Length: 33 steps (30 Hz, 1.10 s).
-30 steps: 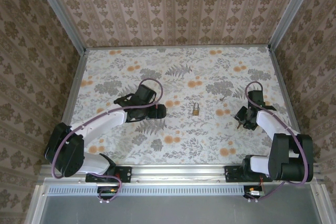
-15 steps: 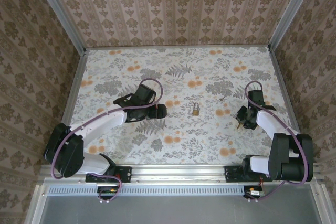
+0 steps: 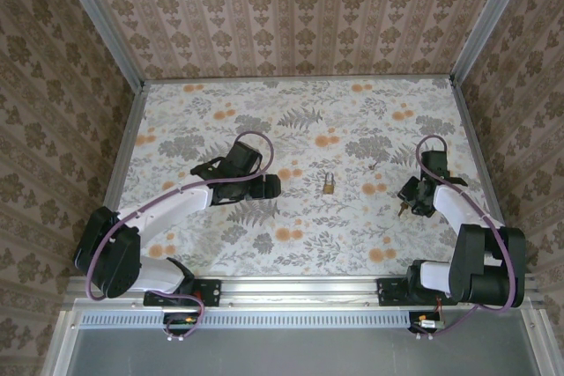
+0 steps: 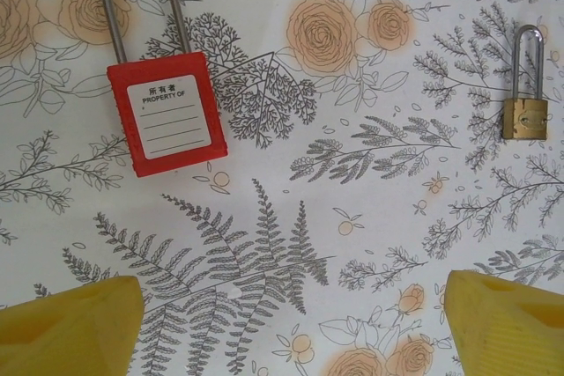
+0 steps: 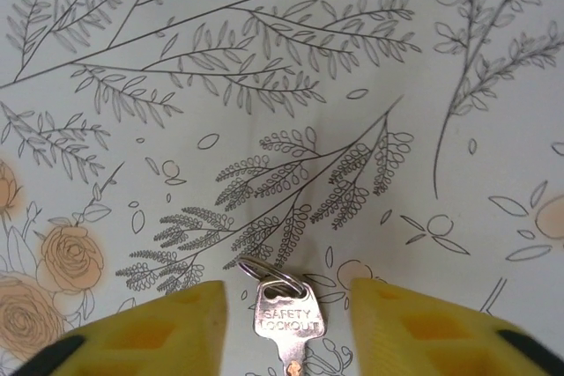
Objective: Unlock with the key
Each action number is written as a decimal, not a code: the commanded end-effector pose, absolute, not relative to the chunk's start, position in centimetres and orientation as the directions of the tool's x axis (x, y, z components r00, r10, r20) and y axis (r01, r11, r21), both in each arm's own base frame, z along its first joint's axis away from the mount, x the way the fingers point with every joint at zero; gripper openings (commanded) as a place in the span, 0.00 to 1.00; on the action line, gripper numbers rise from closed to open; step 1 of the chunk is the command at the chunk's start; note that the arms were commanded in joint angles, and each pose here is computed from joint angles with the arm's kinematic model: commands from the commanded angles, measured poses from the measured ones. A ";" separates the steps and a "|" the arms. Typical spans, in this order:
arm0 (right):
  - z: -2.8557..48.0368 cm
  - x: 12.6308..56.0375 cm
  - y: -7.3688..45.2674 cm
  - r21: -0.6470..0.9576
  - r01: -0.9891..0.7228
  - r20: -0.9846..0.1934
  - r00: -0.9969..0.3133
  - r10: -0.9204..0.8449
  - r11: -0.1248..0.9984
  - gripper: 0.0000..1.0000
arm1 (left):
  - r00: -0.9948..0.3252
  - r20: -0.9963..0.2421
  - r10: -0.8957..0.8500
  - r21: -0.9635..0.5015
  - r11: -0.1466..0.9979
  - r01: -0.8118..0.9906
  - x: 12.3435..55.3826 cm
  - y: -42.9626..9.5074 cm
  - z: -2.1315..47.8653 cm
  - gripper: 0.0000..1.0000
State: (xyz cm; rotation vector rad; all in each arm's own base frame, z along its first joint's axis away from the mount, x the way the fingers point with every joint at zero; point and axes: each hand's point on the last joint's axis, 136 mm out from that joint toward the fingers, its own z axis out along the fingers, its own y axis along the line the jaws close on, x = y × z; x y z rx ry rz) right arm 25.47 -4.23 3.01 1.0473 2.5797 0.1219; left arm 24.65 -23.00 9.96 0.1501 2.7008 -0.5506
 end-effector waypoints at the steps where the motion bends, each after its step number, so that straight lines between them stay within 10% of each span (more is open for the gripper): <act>1: 4.0 26.6 -4.0 0.247 0.614 -0.327 -0.675 0.661 0.750 0.50 | -0.916 -0.399 0.035 -0.372 0.907 0.197 24.9 -23.4 10.5 0.89; 33: 1.6 26.6 -2.3 0.281 0.634 -0.204 -0.694 0.691 0.720 0.21 | -0.909 -0.415 0.043 -0.387 0.895 0.219 24.8 -23.5 11.6 0.89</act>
